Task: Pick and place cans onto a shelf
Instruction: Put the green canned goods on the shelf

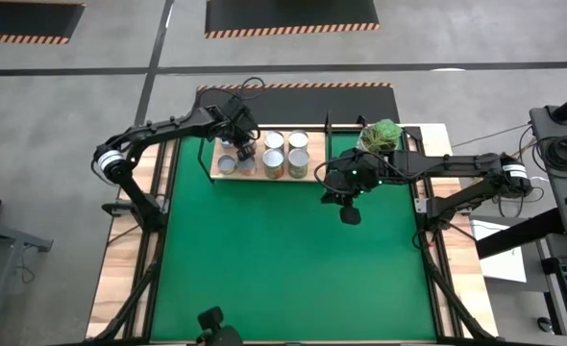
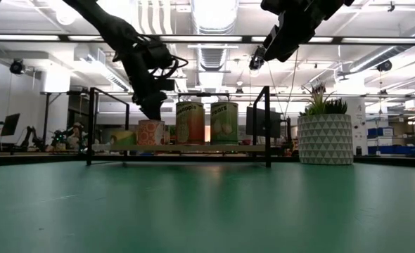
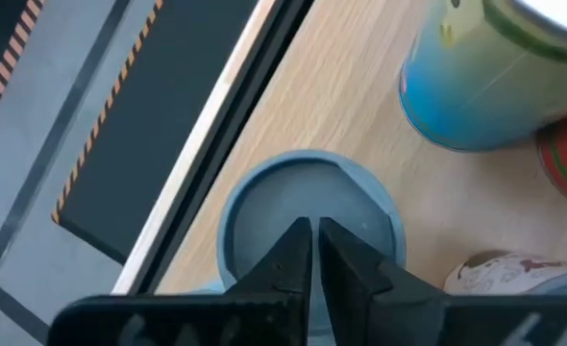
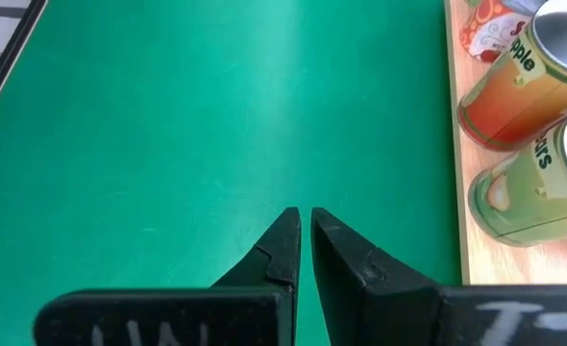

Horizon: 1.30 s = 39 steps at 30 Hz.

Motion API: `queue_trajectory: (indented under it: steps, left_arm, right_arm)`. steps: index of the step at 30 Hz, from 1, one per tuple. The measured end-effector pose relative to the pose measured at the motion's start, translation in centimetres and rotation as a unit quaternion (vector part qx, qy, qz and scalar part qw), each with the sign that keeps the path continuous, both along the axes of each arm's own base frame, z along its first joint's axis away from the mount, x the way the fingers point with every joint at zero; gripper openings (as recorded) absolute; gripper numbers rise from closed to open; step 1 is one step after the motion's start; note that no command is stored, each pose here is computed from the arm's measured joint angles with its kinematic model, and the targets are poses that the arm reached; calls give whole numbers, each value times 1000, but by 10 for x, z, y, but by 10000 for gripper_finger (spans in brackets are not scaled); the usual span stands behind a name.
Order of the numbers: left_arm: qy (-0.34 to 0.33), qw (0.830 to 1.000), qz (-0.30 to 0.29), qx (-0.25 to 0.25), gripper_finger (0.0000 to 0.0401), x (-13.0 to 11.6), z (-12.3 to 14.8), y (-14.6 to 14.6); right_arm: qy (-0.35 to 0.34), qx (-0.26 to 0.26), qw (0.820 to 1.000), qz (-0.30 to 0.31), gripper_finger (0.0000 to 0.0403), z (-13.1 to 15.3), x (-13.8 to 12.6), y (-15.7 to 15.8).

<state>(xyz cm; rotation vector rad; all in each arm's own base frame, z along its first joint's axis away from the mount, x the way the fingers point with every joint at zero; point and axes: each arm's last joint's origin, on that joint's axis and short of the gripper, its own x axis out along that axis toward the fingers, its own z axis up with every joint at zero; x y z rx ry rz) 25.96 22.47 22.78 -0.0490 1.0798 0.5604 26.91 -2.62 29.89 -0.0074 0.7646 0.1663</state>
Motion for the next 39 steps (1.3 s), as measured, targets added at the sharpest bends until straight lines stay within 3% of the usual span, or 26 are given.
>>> queue_trajectory:
  steps: [20, 39]
  left_arm:
    - [-3, 997, 39, -60, 1, 7, 0, -18]
    - [-12, 998, 40, -55, 0, 6, 9, -20]
  right_arm:
    - [-6, -1, 1000, 0, 18, -1, 1, 0]
    - [-10, -18, 1000, 17, 18, -1, 1, 0]
